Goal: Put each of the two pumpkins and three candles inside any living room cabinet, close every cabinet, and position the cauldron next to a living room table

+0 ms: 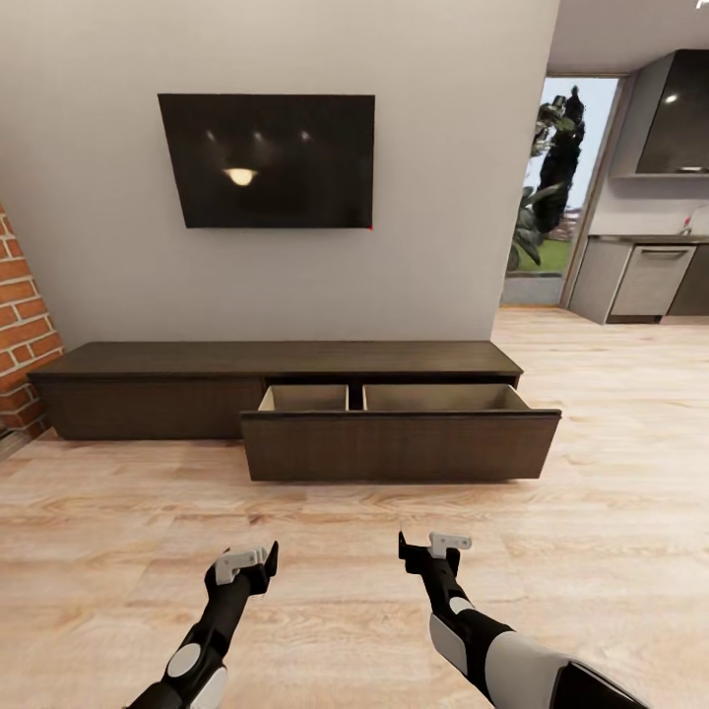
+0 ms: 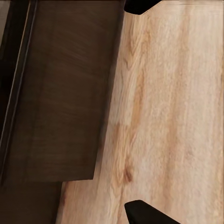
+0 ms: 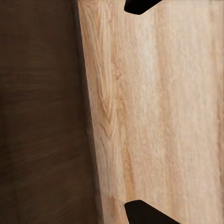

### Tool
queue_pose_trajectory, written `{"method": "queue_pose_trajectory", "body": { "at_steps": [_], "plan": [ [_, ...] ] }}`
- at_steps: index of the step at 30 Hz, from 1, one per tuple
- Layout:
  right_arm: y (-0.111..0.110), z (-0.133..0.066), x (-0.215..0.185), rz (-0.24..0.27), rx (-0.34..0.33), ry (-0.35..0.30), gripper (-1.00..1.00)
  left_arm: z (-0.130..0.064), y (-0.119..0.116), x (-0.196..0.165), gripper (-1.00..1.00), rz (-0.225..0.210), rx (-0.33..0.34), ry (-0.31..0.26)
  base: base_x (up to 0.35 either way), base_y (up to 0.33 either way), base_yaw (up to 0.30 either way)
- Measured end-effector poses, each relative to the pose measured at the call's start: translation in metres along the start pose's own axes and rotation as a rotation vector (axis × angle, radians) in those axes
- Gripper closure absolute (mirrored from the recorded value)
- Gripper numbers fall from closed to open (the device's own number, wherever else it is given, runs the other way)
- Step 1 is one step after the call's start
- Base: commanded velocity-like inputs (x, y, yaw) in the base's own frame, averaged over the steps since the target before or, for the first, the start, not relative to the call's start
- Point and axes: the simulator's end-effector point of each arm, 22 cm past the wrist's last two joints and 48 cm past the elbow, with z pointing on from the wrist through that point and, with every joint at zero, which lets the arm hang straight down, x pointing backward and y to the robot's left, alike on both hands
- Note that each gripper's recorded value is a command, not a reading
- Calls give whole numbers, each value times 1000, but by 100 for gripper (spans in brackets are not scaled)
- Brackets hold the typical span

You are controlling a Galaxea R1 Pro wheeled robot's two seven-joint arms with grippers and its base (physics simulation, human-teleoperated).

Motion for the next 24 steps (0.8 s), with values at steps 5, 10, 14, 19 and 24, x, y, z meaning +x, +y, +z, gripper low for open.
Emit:
{"method": "queue_pose_trajectory", "body": {
  "at_steps": [5, 10, 14, 19, 24],
  "plan": [
    [0, 0, 0, 1, -1, -1, -100, 0, -7, -5, -100, 4, 13, -7, 103, -1, 0],
    [1, 0, -1, 1, -4, -5, -100, -1, -7, 4, -100, 17, 12, 33, 261, -6, 0],
    [2, 0, -2, -2, -8, -6, -100, -1, -6, 7, -100, 23, 9, 47, 324, -1, 0],
    [4, 0, -2, -2, -14, -7, -100, -1, -4, 9, -100, 24, 6, 53, 335, 0, 0],
    [4, 0, -2, -2, -17, -6, -100, 0, -3, 10, -100, 25, 4, 55, 337, 0, 0]
  ]
}}
